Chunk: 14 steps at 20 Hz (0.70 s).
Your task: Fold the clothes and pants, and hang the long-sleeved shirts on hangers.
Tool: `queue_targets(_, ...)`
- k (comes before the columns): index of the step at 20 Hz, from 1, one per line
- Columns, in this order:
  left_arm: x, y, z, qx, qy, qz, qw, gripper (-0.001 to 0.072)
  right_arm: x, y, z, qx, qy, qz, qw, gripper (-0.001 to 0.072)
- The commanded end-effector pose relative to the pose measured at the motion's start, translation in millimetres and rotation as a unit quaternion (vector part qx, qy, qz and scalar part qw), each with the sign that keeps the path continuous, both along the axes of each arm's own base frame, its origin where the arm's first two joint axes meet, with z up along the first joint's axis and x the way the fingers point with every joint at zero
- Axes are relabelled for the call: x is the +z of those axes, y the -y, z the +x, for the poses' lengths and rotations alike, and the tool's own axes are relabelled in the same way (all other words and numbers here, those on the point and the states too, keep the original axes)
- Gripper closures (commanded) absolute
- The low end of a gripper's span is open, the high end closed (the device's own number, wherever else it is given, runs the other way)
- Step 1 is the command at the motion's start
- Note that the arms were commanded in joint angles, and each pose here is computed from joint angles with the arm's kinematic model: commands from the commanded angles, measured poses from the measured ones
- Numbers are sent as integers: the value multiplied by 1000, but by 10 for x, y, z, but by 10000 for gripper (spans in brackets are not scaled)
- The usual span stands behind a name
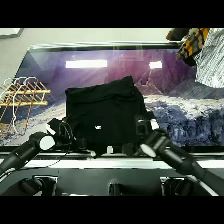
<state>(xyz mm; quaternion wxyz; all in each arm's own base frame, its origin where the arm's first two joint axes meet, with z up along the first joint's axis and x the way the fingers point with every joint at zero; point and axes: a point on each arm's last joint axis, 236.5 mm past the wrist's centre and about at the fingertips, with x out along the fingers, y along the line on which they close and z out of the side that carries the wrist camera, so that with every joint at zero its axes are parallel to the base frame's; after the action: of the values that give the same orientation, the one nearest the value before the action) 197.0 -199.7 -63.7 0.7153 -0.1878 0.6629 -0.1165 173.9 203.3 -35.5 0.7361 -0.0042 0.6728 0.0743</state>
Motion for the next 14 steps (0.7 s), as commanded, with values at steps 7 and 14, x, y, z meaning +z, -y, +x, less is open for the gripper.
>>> queue_targets(7, 267, -107, -220, -115, 81, 56, 989, 156, -540, 36, 157, 14, 25, -108, 994, 657)
queue_targets(14, 188, 441, -302, -285, 194, 134, 929, 169, -101, -2, 177, -19, 47, -69, 996, 658)
